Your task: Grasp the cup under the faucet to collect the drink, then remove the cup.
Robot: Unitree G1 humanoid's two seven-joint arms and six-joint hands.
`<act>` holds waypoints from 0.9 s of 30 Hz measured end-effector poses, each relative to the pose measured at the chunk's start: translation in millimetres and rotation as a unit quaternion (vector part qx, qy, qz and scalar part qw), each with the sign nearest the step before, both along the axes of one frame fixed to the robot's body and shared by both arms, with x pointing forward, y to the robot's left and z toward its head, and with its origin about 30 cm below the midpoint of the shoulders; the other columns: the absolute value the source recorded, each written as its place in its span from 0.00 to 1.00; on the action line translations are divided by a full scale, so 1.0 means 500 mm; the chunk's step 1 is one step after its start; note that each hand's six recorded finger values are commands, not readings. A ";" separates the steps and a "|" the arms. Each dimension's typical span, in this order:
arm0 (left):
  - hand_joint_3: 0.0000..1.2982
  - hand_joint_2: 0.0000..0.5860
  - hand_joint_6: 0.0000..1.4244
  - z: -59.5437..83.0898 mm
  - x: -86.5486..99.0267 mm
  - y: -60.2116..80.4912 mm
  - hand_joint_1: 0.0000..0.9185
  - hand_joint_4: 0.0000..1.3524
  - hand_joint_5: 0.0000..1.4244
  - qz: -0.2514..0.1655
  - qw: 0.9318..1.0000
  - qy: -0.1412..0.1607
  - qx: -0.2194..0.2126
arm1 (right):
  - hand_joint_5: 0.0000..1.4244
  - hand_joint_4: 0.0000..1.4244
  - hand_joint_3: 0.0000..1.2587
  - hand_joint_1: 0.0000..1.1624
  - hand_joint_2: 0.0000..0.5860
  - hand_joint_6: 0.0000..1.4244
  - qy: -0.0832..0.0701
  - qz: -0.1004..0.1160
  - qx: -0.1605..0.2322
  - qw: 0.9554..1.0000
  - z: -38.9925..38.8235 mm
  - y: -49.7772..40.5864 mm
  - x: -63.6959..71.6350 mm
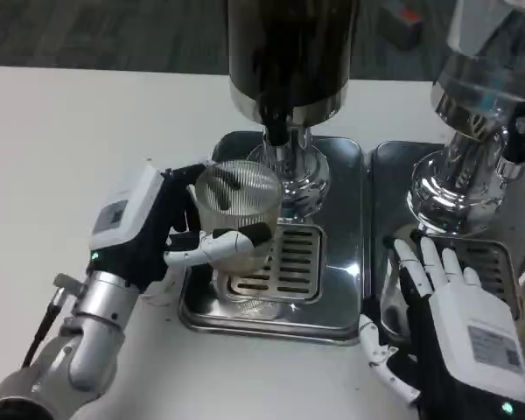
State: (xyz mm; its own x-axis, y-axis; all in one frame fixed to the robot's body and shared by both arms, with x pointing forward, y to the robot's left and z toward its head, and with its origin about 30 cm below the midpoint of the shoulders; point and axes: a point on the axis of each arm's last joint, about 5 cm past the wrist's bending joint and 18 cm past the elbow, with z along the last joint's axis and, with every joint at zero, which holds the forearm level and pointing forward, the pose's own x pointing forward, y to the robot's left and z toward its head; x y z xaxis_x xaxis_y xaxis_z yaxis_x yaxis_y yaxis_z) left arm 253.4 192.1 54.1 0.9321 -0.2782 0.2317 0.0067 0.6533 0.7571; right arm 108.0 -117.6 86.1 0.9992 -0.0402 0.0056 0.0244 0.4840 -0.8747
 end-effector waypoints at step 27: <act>0.39 0.07 0.49 -0.020 0.015 -0.074 0.18 0.43 0.53 -0.011 0.997 -0.031 0.071 | 0.00 0.00 0.08 0.26 0.89 0.00 -0.002 -0.024 -0.001 1.000 0.007 0.003 -0.014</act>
State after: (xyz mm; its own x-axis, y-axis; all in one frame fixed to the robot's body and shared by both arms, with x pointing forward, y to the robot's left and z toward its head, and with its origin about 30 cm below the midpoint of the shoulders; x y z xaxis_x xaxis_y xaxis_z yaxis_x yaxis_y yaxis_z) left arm 261.0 155.3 44.4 0.9107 -0.3322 0.2457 -0.0300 0.5399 0.8412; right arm 101.1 -116.0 89.6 0.9960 -0.0887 0.0097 0.0512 0.4796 -0.8760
